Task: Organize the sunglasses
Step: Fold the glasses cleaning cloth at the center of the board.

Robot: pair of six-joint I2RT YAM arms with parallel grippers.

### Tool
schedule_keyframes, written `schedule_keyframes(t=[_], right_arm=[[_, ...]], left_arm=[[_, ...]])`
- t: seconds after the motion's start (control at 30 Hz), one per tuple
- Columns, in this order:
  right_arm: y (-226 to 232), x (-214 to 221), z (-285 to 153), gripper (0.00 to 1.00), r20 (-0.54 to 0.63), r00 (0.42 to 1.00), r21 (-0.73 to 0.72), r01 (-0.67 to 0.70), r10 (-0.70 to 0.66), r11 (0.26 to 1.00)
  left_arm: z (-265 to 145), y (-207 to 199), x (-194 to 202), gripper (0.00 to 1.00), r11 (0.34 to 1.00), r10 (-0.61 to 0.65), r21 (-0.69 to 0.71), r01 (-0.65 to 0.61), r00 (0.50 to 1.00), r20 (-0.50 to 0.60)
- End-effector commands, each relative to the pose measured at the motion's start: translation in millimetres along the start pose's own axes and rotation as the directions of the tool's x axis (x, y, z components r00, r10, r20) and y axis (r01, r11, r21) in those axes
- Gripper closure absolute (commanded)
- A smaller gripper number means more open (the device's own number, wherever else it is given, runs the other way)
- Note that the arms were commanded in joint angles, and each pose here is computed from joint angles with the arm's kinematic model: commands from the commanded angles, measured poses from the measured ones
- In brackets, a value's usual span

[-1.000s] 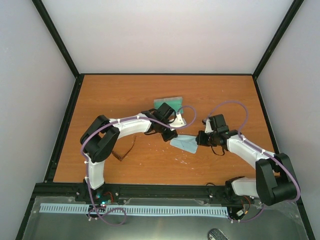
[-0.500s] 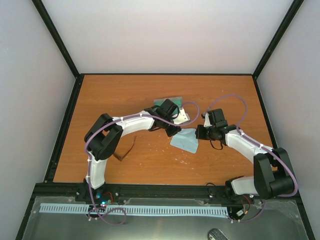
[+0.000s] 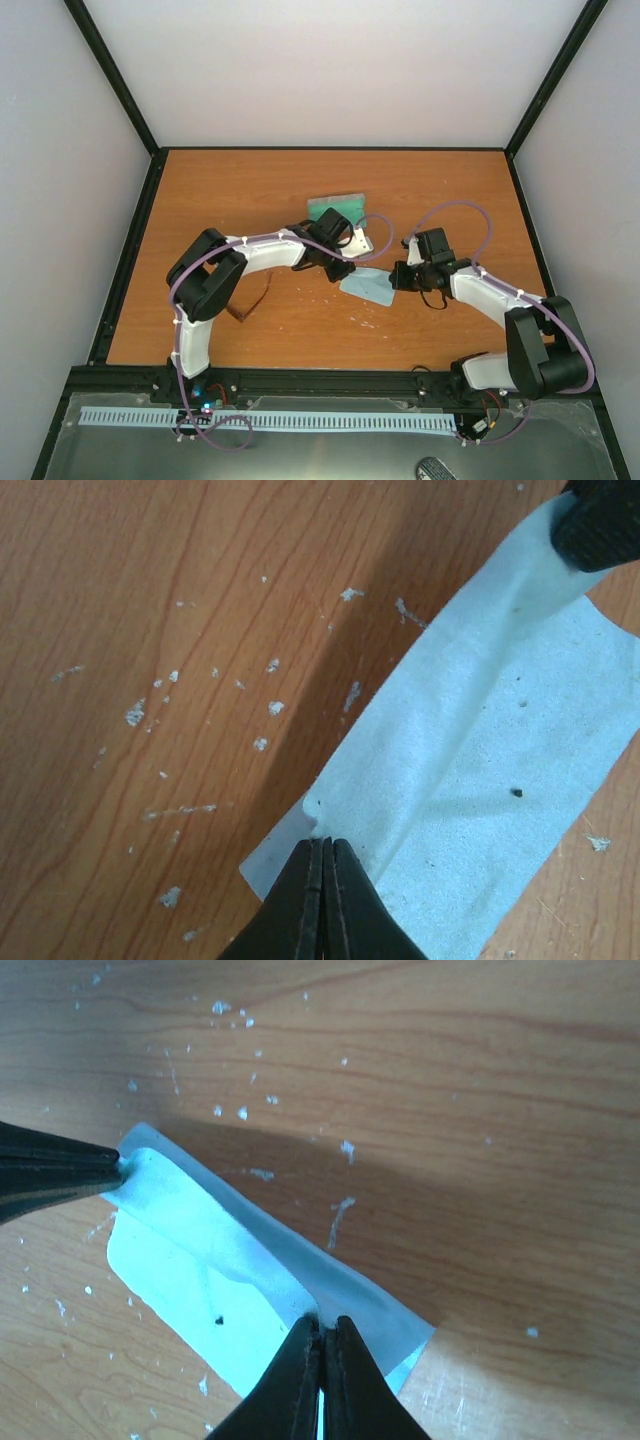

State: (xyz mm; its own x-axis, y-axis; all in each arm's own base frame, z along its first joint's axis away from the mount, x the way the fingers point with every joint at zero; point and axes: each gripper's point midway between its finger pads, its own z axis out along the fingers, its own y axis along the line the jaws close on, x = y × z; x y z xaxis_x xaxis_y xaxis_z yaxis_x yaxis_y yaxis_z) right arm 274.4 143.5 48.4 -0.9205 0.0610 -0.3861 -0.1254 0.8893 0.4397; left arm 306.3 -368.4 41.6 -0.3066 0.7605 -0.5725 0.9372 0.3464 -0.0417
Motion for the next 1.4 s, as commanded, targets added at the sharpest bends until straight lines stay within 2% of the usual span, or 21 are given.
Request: schedule_keyframes(t=[0.0, 0.3, 0.6, 0.77, 1.1, 1.23, 1.37], right_arm=[[6, 6, -3, 0.97, 0.006, 1.0, -0.048, 0.01, -0.01, 0.999], [9, 23, 0, 0.97, -0.023, 1.0, -0.103, -0.004, 0.001, 0.995], [13, 33, 2, 0.91, -0.049, 0.999, -0.147, -0.017, 0.01, 0.989], [16, 36, 1, 0.85, -0.057, 0.998, -0.162, -0.018, 0.009, 0.987], [18, 46, -2, 0.78, -0.071, 0.997, -0.184, -0.042, 0.03, 0.982], [18, 46, -5, 0.69, -0.064, 0.997, -0.181, -0.047, 0.036, 0.982], [17, 48, -6, 0.65, -0.059, 0.997, -0.177, -0.06, 0.05, 0.982]], left_arm=[[-16, 2, -19, 0.99, 1.0, 0.006, -0.013, -0.005, 0.997, 0.078], [-16, -4, -17, 0.98, 1.0, -0.025, 0.016, 0.024, 0.996, 0.085], [-18, -14, -6, 0.97, 0.998, -0.051, 0.05, 0.047, 0.996, 0.077], [-22, -21, 3, 0.97, 0.996, -0.062, 0.066, 0.058, 0.995, 0.073], [-27, -29, 7, 0.95, 0.995, -0.064, 0.085, 0.057, 0.994, 0.085], [-27, -34, 6, 0.95, 0.994, -0.064, 0.099, 0.055, 0.994, 0.091], [-27, -38, 6, 0.92, 0.993, -0.058, 0.105, 0.048, 0.994, 0.09]])
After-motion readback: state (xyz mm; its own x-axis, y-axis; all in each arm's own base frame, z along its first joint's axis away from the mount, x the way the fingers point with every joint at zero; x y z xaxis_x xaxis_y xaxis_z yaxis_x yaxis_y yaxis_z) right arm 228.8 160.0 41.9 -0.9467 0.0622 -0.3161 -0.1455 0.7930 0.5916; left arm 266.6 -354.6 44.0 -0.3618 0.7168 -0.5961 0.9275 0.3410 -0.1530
